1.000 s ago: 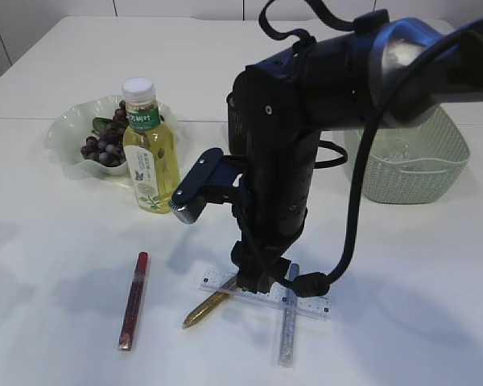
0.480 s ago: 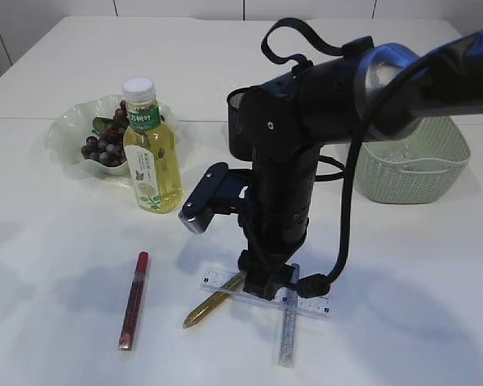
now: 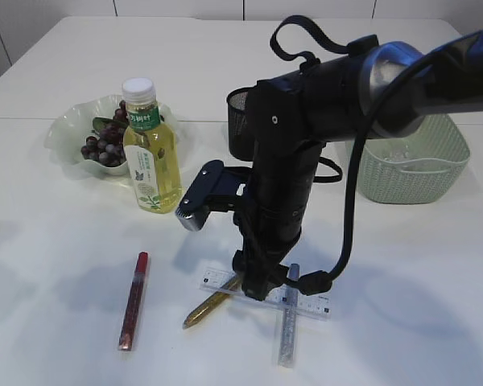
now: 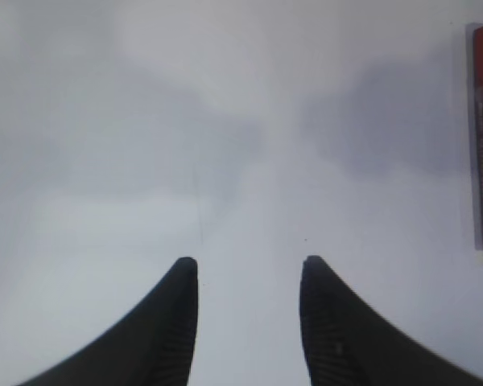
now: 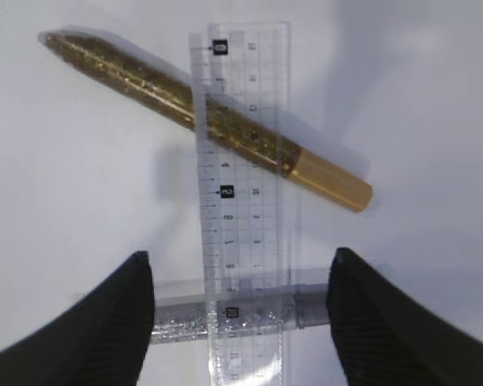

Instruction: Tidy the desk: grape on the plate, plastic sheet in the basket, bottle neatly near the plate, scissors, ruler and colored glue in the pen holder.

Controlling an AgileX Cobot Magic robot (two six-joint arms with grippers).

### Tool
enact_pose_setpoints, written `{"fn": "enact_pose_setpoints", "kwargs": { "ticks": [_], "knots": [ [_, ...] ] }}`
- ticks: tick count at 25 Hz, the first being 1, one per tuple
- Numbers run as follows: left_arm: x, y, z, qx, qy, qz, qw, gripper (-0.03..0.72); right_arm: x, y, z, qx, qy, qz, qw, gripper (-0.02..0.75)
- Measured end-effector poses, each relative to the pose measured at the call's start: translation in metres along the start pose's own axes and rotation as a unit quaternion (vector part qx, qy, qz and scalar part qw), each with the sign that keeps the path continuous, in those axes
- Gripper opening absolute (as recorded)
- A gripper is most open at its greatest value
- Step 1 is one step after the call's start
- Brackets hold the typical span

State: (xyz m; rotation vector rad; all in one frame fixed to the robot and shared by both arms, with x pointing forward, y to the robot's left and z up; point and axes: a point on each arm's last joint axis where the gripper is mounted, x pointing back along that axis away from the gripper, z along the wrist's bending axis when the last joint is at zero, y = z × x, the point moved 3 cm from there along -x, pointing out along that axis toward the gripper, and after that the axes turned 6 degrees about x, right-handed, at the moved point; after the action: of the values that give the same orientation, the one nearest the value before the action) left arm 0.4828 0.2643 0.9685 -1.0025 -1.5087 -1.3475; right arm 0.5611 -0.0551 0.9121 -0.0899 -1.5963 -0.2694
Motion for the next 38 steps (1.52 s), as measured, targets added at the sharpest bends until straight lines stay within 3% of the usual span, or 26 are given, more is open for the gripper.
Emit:
{"fn": "enact_pose_setpoints", "kwargs": {
  "ticks": [9,25,38],
  "knots": [
    [0.000,0.000,0.000,0.000,-0.001,-0.002,1.000,0.300,-0.019,0.000,0.000,-0.001,0.015,0.008,1.000,0.566],
    [0.000,0.000,0.000,0.001,-0.002,-0.002,1.000,0.299,-0.035,0.001,-0.003,0.001,0.010,0.013,1.000,0.563],
    [0.000,0.002,-0.001,0.003,-0.004,-0.007,1.000,0.299,-0.035,0.001,-0.004,0.001,0.009,0.011,1.000,0.398]
  ]
}}
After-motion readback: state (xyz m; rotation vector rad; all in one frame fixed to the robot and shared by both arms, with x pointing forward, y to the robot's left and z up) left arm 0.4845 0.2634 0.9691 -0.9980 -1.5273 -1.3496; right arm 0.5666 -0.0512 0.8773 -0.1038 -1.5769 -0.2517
